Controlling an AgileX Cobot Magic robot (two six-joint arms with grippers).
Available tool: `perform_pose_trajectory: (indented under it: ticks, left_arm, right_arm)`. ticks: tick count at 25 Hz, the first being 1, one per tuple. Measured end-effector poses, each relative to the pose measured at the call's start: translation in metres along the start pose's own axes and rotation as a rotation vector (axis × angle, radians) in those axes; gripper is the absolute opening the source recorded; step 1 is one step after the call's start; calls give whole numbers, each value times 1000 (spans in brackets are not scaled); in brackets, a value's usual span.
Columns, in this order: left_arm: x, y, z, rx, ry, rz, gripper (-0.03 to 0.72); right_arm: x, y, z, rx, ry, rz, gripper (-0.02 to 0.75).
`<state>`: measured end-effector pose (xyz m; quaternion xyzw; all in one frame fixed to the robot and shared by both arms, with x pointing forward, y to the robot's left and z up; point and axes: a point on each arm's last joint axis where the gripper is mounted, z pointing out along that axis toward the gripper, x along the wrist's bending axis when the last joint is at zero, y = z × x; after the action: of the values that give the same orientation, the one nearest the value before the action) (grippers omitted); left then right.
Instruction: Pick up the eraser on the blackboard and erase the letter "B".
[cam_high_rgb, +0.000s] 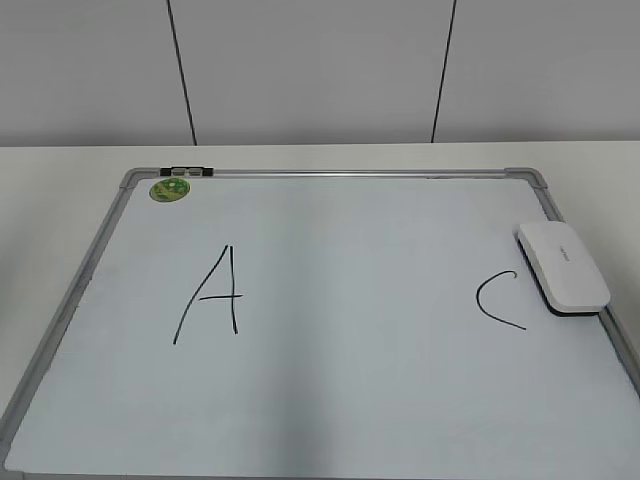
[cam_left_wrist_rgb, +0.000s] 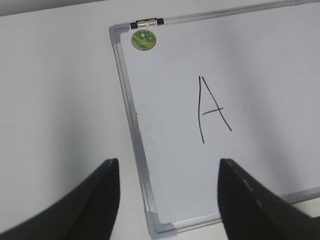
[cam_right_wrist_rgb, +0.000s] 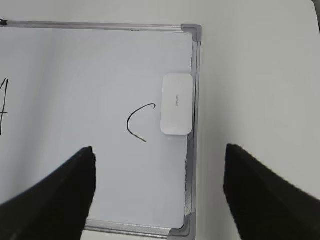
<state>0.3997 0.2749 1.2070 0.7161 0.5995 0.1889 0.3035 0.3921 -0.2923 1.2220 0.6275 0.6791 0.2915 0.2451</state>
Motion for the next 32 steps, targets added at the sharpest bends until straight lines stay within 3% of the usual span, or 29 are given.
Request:
perform_pose_trajectory:
  ticks: [11, 20, 24, 28, 32]
  left_arm:
    - [-8, -120, -22, -50, 8, -5, 442]
    - [-2, -194, 5, -19, 64, 7, 430]
    - [2, -210, 18, 12, 91, 12, 428]
    - [5, -206, 18, -45, 123, 24, 427]
    - [8, -205, 22, -72, 148, 34, 427]
  right_arm:
    - [11, -100, -39, -95, 10, 7, 589]
    - [4, -165, -17, -36, -78, -14, 588]
    - [1, -186, 11, 73, -84, -11, 588]
    - [0, -206, 38, 180, -75, -4, 588]
    - [-1, -208, 47, 155, -77, -5, 588]
